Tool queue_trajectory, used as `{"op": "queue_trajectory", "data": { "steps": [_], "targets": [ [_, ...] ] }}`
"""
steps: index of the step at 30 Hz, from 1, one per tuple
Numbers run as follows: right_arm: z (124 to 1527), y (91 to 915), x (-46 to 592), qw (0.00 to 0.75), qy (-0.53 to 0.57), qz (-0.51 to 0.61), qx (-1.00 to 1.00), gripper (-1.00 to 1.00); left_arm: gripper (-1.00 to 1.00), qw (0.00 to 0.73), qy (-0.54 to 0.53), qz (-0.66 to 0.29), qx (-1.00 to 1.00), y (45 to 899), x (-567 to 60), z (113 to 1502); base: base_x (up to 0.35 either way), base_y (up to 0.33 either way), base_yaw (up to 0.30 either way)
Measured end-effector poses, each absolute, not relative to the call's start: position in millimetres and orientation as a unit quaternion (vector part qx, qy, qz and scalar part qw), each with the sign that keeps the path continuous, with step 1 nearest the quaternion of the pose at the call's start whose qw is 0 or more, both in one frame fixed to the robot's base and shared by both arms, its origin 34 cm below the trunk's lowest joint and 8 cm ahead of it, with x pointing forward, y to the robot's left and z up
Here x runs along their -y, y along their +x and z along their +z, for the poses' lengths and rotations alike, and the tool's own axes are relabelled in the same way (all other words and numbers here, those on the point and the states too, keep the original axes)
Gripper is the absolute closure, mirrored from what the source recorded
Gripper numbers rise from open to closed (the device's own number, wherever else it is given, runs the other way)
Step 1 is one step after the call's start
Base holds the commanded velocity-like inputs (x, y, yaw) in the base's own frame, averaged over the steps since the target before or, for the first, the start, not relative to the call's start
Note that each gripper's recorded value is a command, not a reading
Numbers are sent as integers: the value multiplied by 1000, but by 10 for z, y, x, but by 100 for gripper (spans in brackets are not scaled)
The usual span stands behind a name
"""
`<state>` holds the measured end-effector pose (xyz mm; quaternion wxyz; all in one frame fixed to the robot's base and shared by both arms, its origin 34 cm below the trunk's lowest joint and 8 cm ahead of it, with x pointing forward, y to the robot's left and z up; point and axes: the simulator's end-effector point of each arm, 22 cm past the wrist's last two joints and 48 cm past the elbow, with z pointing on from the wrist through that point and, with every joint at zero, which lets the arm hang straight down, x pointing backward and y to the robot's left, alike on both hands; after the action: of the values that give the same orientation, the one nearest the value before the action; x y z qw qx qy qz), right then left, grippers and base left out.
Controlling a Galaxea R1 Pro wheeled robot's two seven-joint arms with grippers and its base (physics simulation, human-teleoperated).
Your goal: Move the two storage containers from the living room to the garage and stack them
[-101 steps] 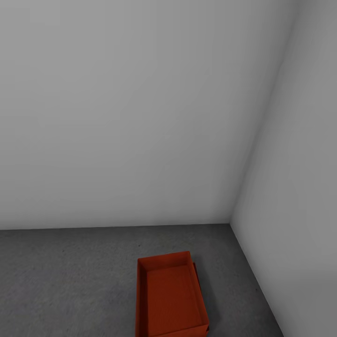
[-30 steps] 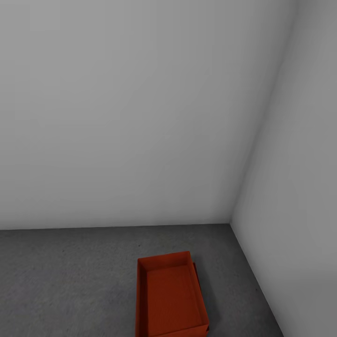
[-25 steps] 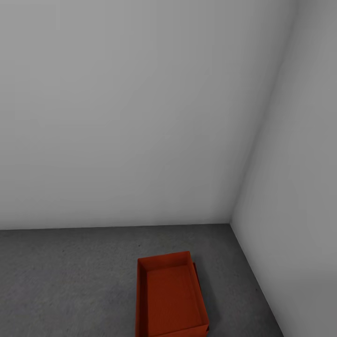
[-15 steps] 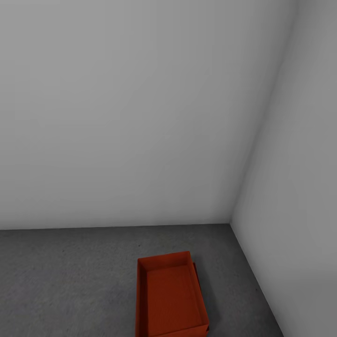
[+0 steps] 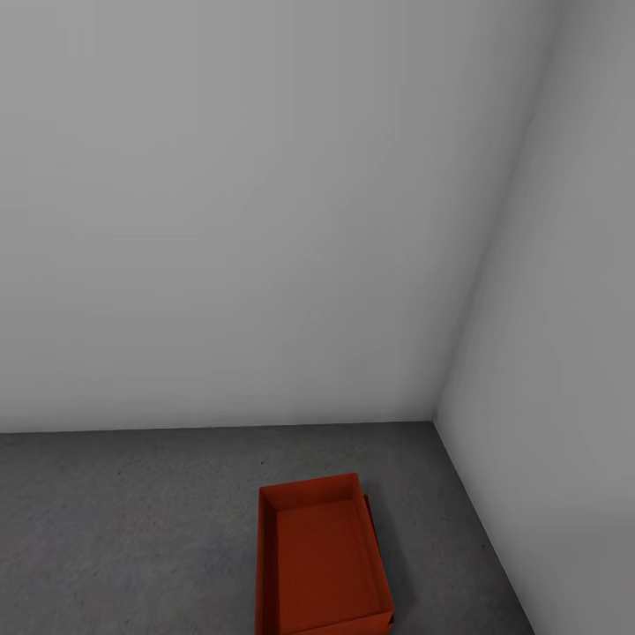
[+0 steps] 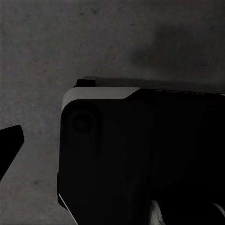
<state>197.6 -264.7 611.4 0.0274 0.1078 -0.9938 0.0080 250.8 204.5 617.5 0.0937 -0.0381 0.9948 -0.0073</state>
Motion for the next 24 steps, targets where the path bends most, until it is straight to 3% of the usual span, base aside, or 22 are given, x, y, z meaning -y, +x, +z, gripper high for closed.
{"op": "queue_trajectory", "data": {
  "steps": [24],
  "targets": [
    [6114, 1976, 2647, 27, 108, 8, 994, -100, -100, 94, -38, -7, -995, 2508, -2045, 6175, 0, 0, 0]
  ]
}}
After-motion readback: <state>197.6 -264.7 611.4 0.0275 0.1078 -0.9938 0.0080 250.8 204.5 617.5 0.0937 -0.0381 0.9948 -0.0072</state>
